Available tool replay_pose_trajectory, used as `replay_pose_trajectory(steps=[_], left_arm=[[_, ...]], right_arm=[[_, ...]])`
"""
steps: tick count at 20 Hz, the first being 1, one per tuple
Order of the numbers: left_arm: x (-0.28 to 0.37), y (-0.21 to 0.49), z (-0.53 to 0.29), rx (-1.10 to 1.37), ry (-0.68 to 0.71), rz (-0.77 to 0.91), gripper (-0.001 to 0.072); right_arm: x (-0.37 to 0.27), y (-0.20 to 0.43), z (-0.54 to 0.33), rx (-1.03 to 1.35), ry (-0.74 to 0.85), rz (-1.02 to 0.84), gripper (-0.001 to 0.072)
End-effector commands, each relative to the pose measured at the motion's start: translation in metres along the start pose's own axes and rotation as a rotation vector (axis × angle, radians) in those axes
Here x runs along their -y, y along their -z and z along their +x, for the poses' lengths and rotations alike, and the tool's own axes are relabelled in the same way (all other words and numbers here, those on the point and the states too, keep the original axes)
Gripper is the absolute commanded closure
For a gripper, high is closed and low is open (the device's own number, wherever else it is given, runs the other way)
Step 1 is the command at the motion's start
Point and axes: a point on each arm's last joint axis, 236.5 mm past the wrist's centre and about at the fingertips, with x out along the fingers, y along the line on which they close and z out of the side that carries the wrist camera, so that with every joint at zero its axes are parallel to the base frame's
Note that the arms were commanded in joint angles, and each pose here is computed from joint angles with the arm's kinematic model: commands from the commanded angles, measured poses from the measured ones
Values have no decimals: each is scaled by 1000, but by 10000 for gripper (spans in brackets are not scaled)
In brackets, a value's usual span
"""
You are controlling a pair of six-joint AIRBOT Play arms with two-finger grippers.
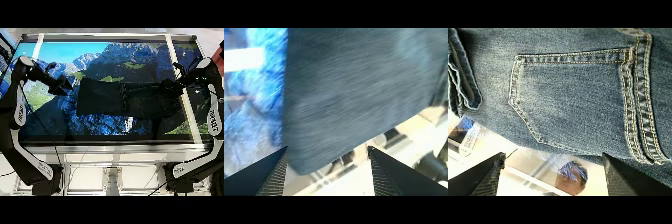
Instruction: Fold the clothes and pants, and hang the long-sleeved shirts on hangers.
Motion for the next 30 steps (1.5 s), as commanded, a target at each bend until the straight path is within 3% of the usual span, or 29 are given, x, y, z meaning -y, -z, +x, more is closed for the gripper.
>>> replay_pose_trajectory(steps=[1,14,16,17,19,22,24,26,30], left_arm=[[-10,-7,19,61,133,11,139],[-5,-32,105,70,92,-4,146],[0,-30,117,50,92,5,239],[4,-29,123,42,97,9,324],[15,-25,126,26,125,13,676],[15,3,96,-91,99,31,684],[-7,19,45,-125,-60,-24,684],[-12,25,-23,-53,-209,-31,685],[40,26,-146,232,-379,92,685]], right_arm=[[-2,-4,1,17,2,8,30],[-14,-10,9,31,3,-25,30],[-14,-10,9,31,3,-26,29],[-14,-10,9,31,3,-26,29],[-15,-10,9,29,3,-26,30],[-15,-8,9,21,1,-26,30],[-16,-5,9,8,-2,-25,29],[-17,1,9,-18,-8,-26,29],[-17,1,9,-15,-7,-30,29]])
